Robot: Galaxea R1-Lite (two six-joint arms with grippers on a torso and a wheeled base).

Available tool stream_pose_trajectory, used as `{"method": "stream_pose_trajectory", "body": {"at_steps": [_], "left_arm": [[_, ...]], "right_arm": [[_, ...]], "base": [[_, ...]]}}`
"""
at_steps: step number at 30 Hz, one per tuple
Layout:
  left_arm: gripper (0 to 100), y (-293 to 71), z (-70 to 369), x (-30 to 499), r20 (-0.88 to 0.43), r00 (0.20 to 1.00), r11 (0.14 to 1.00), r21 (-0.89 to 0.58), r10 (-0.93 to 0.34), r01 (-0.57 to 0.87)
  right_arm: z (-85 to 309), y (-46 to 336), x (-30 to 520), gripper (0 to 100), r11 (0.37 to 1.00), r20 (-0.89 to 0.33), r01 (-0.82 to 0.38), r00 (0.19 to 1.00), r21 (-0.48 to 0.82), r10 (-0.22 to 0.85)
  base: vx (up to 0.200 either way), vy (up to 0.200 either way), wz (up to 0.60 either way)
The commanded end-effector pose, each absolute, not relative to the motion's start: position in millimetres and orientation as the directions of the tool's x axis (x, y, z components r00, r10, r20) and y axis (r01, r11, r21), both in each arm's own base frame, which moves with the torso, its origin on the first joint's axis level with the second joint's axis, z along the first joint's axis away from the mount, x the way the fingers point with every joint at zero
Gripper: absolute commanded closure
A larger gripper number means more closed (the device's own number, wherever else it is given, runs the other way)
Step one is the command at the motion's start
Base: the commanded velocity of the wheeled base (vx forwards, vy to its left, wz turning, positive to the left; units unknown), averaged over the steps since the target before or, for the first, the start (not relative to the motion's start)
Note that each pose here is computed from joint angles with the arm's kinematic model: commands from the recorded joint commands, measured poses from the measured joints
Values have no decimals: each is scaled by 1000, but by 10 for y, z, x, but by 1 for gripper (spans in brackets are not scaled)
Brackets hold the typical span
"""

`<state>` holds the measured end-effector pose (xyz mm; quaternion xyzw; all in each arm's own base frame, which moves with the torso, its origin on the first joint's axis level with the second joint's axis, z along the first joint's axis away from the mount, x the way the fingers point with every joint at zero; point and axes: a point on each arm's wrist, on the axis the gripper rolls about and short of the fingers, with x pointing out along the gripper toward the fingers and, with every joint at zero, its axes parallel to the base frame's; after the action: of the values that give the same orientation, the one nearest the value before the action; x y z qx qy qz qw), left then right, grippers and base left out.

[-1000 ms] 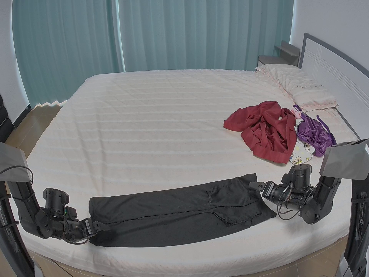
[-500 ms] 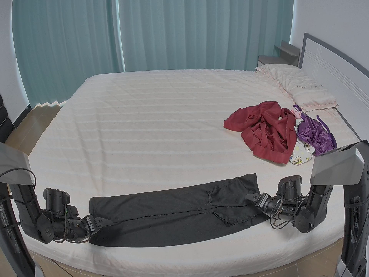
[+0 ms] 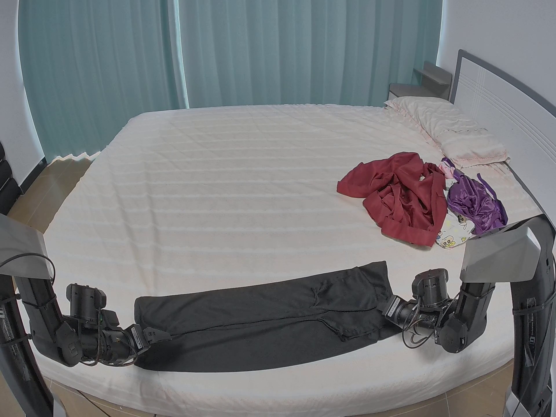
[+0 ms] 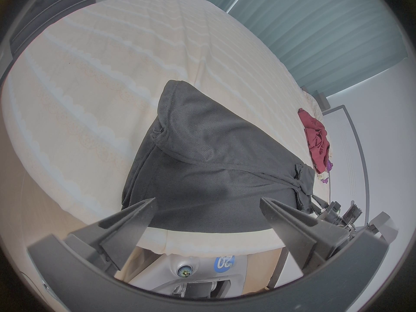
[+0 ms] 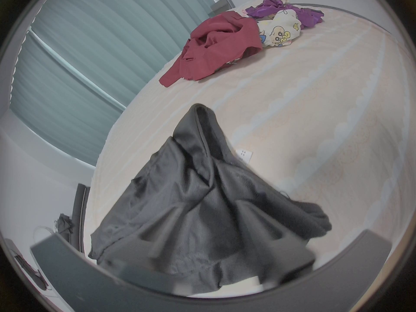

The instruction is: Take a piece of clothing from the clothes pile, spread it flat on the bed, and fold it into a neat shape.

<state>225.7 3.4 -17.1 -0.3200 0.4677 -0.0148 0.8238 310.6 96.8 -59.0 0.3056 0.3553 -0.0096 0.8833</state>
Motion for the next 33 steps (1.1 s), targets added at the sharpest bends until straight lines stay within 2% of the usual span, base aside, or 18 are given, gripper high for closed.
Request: {"method": "stream_pose_trajectory", "body": {"at_steps": [1, 15, 23, 24, 33], "left_arm": [[0, 35, -176, 2262, -761, 562, 795, -541, -323, -276], [0, 36, -179, 2266, -762, 562, 795, -540, -322, -277], [0, 36, -178, 2270, -761, 563, 795, -540, -322, -276], [0, 36, -178, 2270, -761, 563, 795, -540, -322, -276], [0, 36, -178, 2270, -761, 563, 795, -540, -322, -276]], "right_arm": [[-646, 965, 3028, 100, 836, -661, 232, 726, 497, 192], [-453, 883, 2910, 100, 837, -653, 232, 735, 496, 182], [-412, 858, 2858, 100, 846, -678, 242, 714, 475, 176], [-414, 852, 2853, 0, 847, -687, 249, 706, 469, 173], [-378, 844, 2859, 0, 850, -679, 241, 714, 469, 173]], "base": [[0, 0, 0], [0, 0, 0], [0, 0, 0], [0, 0, 0], [0, 0, 0]]}}
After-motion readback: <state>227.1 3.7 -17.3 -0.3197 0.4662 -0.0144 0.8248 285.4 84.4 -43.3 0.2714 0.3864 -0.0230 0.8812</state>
